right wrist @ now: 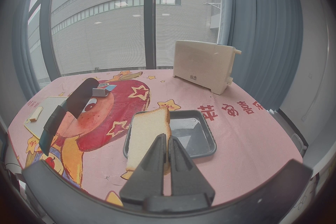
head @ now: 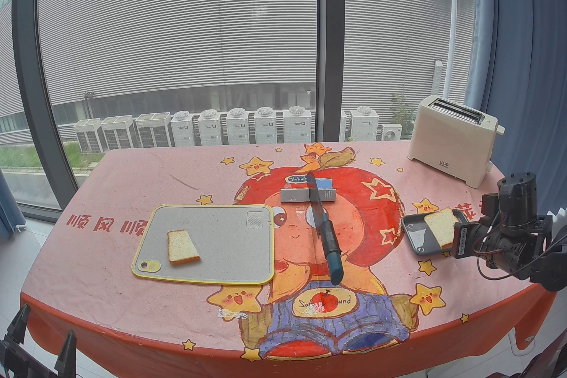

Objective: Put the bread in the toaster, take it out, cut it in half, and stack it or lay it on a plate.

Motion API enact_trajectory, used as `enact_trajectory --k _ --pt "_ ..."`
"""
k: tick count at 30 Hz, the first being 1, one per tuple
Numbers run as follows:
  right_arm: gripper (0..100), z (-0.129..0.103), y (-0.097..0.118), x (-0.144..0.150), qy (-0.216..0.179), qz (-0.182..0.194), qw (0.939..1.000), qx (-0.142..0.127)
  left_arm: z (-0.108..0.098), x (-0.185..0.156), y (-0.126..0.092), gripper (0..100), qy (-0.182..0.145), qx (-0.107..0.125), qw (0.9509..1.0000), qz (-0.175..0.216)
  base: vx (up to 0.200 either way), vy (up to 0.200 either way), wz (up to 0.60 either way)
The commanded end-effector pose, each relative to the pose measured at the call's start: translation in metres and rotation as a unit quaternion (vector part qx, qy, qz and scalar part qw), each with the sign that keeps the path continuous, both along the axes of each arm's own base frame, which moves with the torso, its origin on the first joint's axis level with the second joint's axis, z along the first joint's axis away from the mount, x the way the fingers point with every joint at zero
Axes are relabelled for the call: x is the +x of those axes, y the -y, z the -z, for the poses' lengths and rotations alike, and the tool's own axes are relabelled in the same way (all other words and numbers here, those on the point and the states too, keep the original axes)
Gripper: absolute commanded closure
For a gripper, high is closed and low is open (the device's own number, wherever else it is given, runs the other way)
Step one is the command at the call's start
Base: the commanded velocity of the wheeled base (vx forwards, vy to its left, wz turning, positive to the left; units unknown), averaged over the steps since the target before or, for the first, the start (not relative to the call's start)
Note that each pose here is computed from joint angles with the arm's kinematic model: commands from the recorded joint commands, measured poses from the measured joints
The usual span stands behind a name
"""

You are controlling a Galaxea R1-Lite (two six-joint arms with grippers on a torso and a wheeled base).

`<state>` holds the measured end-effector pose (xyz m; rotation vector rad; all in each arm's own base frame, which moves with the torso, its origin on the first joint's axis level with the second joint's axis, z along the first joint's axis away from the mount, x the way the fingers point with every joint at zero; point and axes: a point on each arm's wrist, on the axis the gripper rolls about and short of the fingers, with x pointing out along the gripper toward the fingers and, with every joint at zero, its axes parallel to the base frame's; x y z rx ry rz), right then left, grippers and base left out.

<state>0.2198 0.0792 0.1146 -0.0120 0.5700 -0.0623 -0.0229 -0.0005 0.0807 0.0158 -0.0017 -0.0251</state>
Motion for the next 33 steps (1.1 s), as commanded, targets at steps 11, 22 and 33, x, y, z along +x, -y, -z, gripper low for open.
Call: enact_trajectory --k 11,22,33 --pt "100 0.015 0.004 0.012 -0.027 0.021 0.9993 -0.014 0.005 0.001 0.000 0 -0.005 0.000 1.0000 0.000 0.000 0.000 0.00" --pt "100 0.022 0.005 0.024 -0.037 0.033 0.9986 -0.016 0.005 0.001 0.000 0 -0.005 0.000 1.0000 0.000 0.000 0.000 0.00" --pt "100 0.023 0.004 0.028 -0.039 0.035 0.9985 -0.015 0.005 0.001 0.000 0 -0.005 0.000 1.0000 0.000 0.000 0.000 0.00"
